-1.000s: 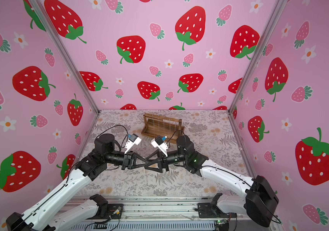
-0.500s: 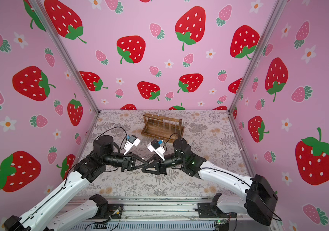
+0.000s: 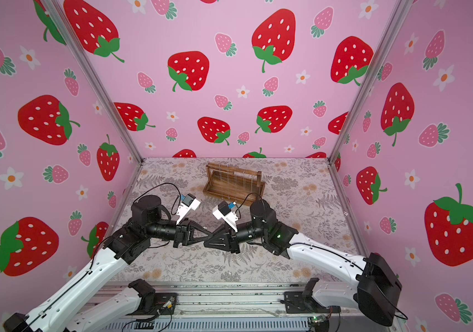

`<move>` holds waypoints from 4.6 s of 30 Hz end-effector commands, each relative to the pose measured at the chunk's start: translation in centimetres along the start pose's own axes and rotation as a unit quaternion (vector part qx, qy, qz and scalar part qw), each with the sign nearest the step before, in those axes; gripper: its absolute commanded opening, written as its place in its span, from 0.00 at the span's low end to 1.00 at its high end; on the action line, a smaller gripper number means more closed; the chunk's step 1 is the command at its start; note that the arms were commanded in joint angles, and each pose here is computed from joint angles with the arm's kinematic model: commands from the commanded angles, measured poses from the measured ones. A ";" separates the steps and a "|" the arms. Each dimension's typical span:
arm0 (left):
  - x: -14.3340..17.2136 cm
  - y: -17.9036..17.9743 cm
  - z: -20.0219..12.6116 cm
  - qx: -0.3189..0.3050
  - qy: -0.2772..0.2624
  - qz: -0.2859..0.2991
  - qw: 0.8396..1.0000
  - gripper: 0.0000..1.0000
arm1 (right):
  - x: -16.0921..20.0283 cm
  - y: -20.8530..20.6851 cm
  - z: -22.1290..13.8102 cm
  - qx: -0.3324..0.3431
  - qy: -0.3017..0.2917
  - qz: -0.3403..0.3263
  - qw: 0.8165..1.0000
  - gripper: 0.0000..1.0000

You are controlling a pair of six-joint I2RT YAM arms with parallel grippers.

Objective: Take the necklace off the jewelry display stand
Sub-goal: Place the necklace at the center of the board.

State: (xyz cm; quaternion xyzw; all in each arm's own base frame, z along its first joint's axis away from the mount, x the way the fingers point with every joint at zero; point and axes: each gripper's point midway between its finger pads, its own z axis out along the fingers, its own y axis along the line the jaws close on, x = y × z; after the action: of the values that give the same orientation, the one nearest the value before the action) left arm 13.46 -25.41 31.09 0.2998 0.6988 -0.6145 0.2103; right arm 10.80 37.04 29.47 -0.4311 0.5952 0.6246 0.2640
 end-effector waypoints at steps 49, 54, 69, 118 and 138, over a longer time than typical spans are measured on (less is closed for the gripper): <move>4.5 3.7 -10.3 -0.362 -0.104 0.000 0.926 0.48 | 6.2 -7.6 2.5 0.254 0.040 0.122 0.959 0.00; 4.6 3.7 -10.1 -0.358 -0.104 0.002 0.928 0.48 | 6.4 -7.6 2.9 0.251 0.039 0.126 0.959 0.00; 4.7 3.5 -9.6 -0.342 -0.096 0.004 0.935 0.48 | 9.3 -11.3 4.2 0.299 0.064 0.155 0.939 0.00; 4.8 3.9 -8.6 -0.329 -0.070 -0.004 0.942 0.51 | 12.3 -29.8 3.0 0.408 0.067 0.280 0.866 0.00; 4.8 3.6 -8.7 -0.323 -0.077 0.002 0.943 0.58 | 12.3 -29.7 2.1 0.431 0.071 0.272 0.858 0.23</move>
State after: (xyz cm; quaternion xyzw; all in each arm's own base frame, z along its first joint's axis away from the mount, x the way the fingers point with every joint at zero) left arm 13.16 -15.68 26.45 0.1588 0.8484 -0.3698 0.3440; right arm 29.01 41.71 2.81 -0.1354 0.9140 0.3324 0.1890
